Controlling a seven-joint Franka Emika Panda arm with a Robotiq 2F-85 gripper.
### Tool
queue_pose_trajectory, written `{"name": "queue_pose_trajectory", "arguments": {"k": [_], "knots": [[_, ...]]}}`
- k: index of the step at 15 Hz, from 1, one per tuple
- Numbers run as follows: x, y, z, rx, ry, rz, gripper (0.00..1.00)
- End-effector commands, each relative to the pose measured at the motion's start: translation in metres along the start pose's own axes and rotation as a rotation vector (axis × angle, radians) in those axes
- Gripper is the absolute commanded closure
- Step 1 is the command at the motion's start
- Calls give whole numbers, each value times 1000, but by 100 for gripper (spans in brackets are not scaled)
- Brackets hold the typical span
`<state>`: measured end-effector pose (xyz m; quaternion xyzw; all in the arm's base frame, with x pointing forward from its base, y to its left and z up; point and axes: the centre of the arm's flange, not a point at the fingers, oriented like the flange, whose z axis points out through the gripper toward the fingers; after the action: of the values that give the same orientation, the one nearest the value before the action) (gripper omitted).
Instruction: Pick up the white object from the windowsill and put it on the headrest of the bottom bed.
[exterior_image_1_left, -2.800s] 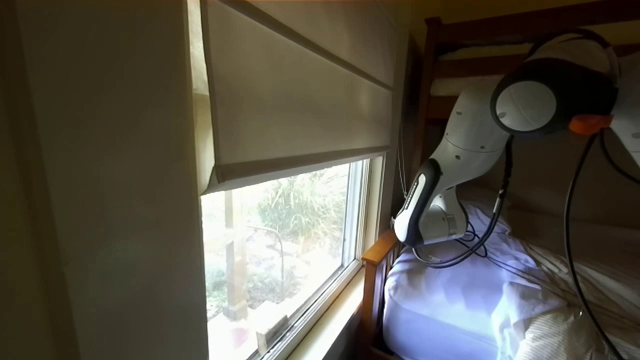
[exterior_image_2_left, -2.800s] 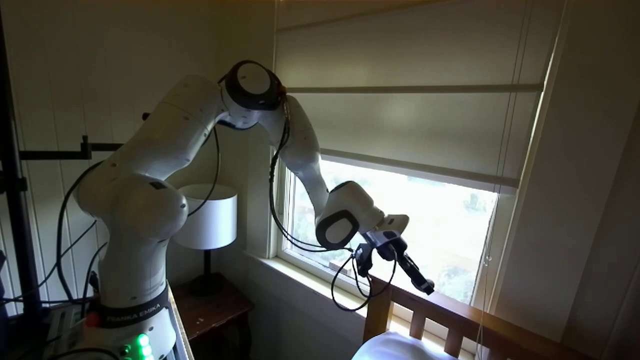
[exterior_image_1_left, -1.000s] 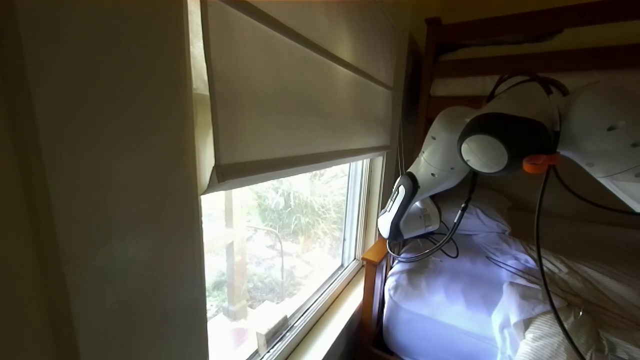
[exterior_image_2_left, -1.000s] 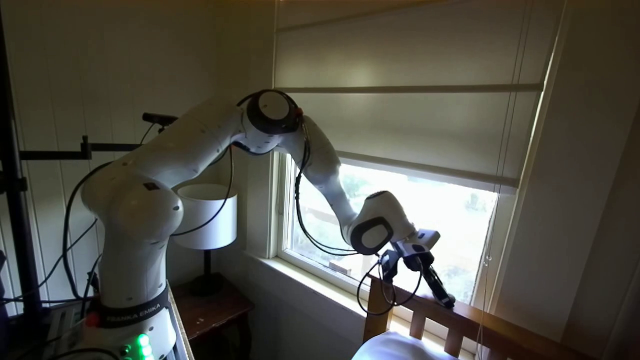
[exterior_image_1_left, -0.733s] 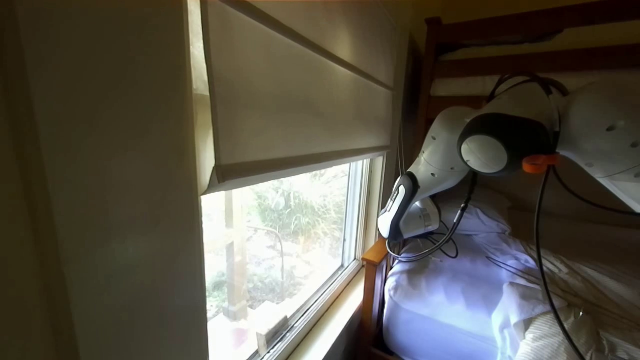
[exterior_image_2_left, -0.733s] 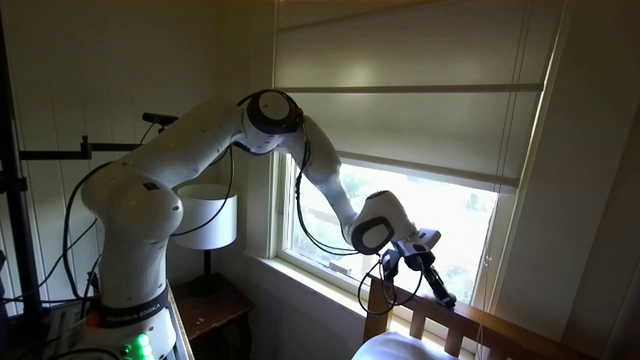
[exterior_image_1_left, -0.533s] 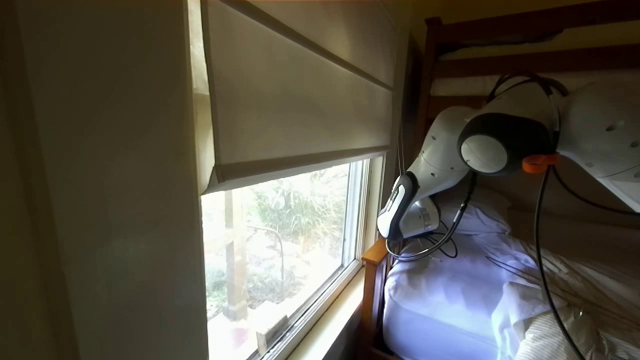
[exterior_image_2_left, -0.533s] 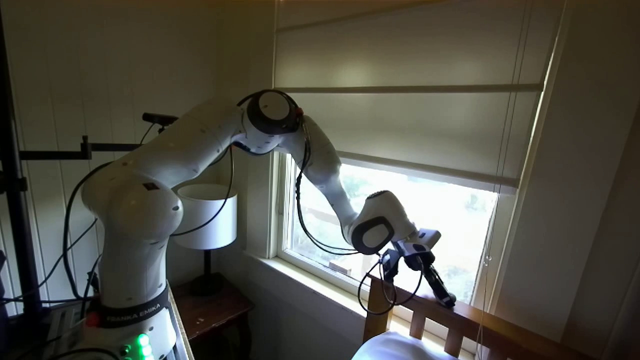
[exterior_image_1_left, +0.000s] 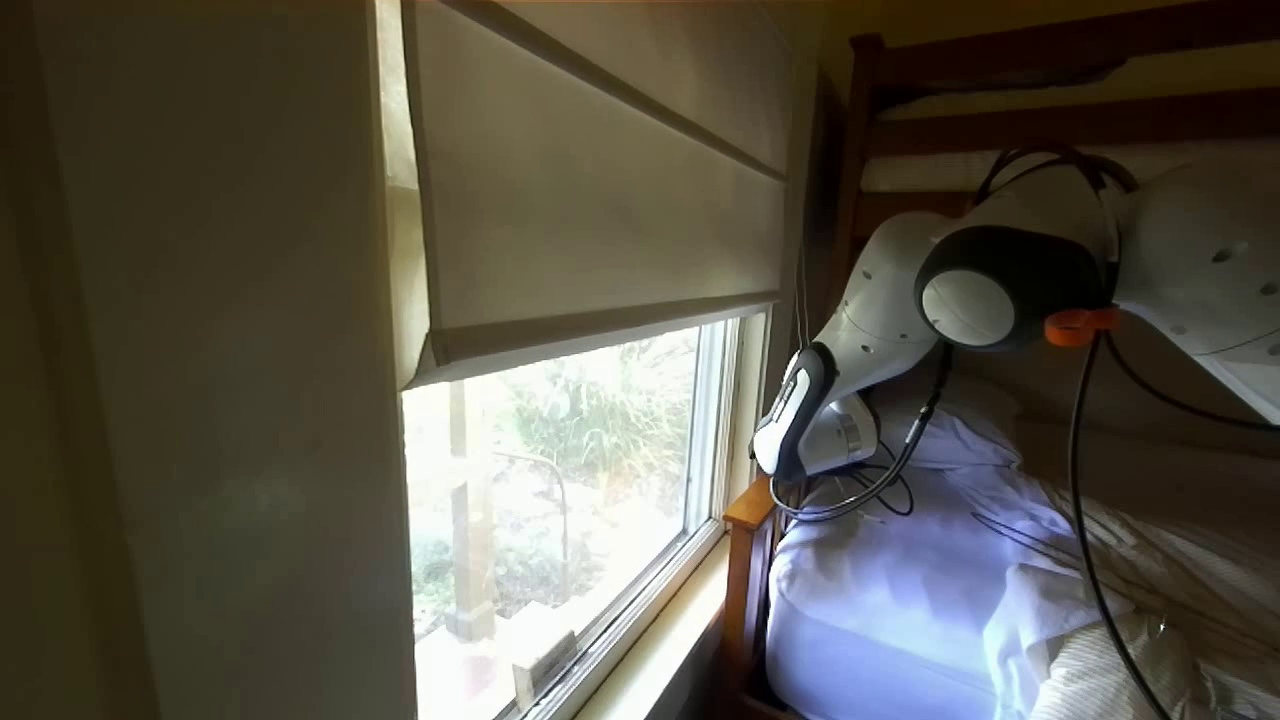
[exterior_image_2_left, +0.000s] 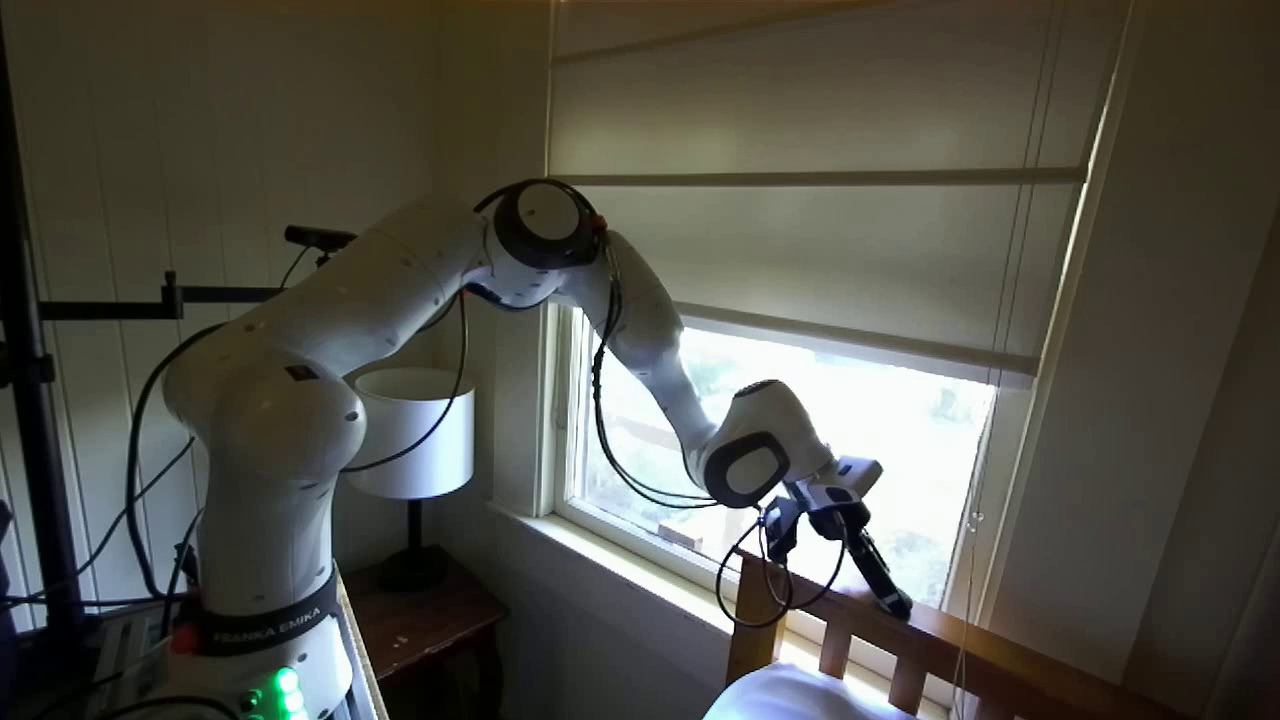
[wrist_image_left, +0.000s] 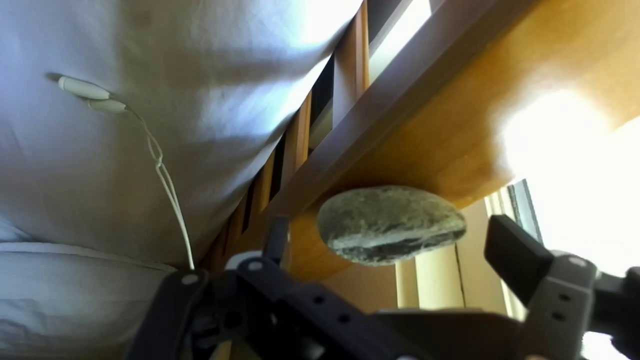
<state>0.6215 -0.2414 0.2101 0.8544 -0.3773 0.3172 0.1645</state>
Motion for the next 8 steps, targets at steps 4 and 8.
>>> {"name": "queue_pose_trajectory", "arguments": {"k": [4,8], "knots": [[2,19,-40,-58,-2,36,0],[-13,40,-90,33,21,-3,0]]}}
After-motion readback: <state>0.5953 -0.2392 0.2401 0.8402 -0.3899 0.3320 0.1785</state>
